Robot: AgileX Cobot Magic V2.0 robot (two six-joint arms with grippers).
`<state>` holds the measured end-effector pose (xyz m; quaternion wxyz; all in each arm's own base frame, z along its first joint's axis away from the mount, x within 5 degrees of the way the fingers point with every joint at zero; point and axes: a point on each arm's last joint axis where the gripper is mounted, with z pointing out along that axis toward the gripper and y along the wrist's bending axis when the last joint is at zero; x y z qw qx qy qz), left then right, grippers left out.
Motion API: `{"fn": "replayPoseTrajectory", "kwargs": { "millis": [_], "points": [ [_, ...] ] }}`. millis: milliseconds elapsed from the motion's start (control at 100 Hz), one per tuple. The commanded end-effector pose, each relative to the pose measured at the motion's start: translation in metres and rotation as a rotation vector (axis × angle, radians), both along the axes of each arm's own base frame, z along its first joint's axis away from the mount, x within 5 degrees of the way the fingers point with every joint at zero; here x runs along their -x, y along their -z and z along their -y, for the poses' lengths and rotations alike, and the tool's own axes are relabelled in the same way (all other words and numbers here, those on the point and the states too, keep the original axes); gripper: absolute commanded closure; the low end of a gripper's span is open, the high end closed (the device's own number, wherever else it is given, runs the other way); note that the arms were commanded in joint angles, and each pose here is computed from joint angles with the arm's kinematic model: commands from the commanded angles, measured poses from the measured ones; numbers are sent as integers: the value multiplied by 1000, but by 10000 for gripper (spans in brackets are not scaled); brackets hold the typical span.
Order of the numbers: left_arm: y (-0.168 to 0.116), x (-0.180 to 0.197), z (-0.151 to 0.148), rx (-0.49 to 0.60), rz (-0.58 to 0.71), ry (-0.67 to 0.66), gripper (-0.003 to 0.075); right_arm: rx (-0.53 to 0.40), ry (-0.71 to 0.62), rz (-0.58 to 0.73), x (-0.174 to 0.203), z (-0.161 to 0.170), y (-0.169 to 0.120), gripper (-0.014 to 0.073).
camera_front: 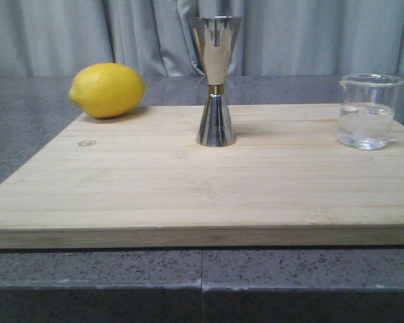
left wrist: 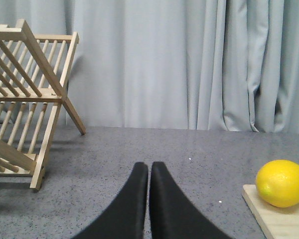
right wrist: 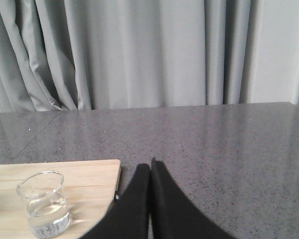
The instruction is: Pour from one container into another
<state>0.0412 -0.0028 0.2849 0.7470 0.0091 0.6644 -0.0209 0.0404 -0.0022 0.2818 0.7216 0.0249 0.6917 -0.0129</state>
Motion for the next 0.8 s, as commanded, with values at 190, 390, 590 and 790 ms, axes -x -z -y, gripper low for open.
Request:
{"fn": "replayPoseTrajectory", "kwargs": {
  "millis": [190, 390, 590, 790],
  "points": [
    [-63, -16, 3, 10, -168, 26, 739, 26, 7, -86, -16, 2, -63, 653],
    [-71, -29, 4, 16, -246, 36, 739, -4, -6, -88, -26, 1, -79, 653],
    [-70, -32, 4, 15, -261, 36, 739, -37, -20, -85, -27, 0, -79, 653],
    [-70, -32, 4, 15, -261, 36, 739, -35, -19, -85, -27, 0, -79, 653]
  ]
}}
